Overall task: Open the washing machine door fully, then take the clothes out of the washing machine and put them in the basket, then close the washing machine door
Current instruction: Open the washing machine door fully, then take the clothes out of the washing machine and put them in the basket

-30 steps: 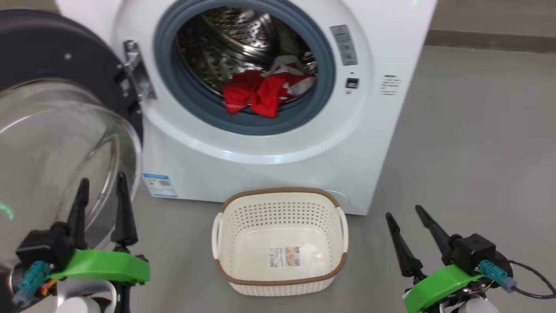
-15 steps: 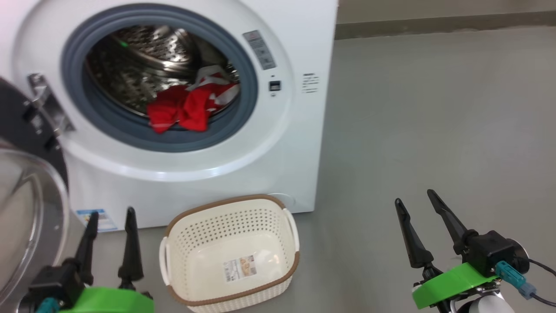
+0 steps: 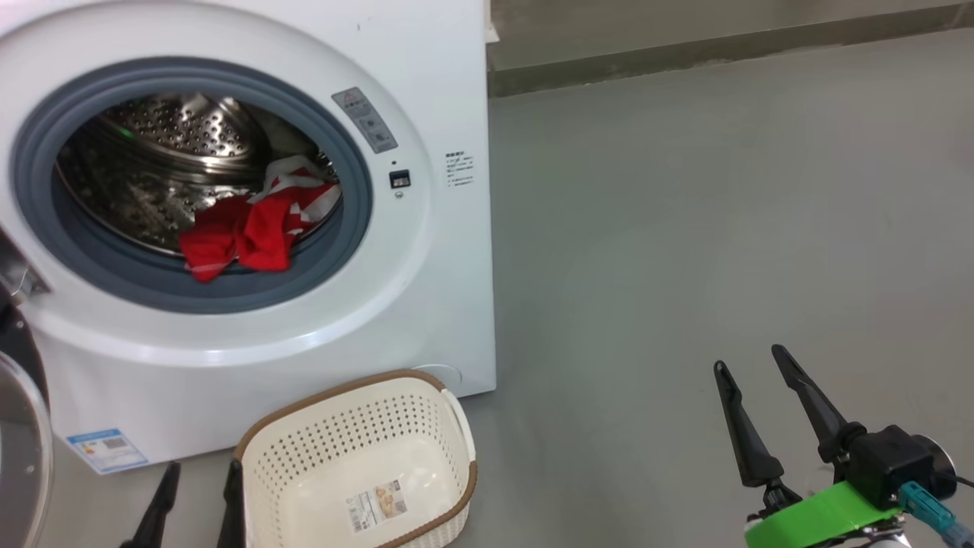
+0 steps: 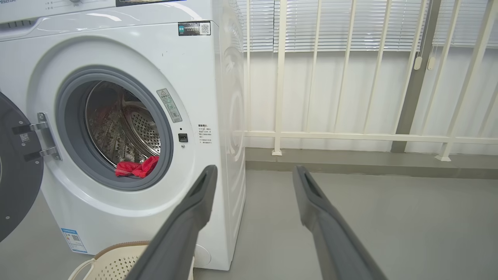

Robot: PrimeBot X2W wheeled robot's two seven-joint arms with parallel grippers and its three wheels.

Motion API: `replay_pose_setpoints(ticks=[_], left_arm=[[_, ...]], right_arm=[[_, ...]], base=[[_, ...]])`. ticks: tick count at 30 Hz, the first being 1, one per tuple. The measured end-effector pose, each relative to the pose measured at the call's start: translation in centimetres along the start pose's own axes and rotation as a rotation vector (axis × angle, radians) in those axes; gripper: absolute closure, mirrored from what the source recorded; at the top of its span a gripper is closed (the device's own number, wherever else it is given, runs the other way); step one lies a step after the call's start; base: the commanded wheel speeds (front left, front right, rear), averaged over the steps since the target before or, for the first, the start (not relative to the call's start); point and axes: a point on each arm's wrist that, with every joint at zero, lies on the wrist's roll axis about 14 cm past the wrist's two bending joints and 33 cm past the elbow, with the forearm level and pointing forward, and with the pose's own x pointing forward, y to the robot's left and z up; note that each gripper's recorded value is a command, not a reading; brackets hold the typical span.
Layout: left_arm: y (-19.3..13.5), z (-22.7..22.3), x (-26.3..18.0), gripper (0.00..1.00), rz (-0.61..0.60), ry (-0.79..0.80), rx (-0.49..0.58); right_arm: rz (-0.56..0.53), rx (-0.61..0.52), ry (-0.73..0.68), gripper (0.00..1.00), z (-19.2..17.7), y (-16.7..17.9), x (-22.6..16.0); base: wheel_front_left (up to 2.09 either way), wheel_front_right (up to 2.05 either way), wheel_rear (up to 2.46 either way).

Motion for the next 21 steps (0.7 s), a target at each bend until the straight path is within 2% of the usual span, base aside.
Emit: replay_pose_setpoints(ticks=[3, 10, 21], left_arm=[[-0.3, -0.5, -0.7, 0.00, -0.023, 0.014, 0.019], [0.5, -1.2, -1.9, 0.00, 0.022, 0.032, 0.006], [0.9, -1.1, -2.3, 0.00, 0.047, 0.024, -0.013]], right_arm=[[-0.005, -0.003, -0.003, 0.00, 0.2, -0.4, -0.8], [-0.022, -0.010, -0.013, 0.00, 0.7, -1.2, -1.9], [-0.005, 0.003, 0.014, 0.00, -0.1, -0.5, -2.2]], base=[[0.00, 0.00, 0.00], [0.00, 0.00, 0.00], [0.00, 0.00, 0.00]])
